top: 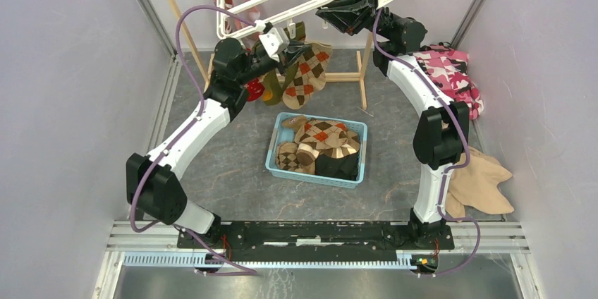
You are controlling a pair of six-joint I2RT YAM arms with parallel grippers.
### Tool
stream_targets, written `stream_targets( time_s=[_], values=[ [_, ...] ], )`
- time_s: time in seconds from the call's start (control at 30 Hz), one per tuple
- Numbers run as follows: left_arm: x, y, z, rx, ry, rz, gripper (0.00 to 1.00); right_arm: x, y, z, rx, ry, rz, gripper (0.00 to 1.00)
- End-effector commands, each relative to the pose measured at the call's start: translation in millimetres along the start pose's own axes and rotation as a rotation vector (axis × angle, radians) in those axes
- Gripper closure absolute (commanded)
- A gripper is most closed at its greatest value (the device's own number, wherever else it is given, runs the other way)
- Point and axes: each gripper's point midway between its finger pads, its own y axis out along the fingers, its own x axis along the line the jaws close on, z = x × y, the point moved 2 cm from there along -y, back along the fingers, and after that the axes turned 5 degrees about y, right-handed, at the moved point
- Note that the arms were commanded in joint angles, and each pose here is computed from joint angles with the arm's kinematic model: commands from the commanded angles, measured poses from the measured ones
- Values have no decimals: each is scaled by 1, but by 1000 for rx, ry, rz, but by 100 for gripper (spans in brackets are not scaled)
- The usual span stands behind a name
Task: Clip the socks to the hanger
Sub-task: Clamp the sock onto the hanger.
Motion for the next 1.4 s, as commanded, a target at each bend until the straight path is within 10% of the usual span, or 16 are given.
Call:
stream_targets(
  time_s=[0.0, 1.37],
  values=[
    [13, 13, -13, -58, -39, -36, 98, 24, 8, -24, -11, -62, -74, 97],
    [37, 34, -26, -163, -257, -187, 98, 22, 10, -14, 3, -34, -69, 97]
  ],
)
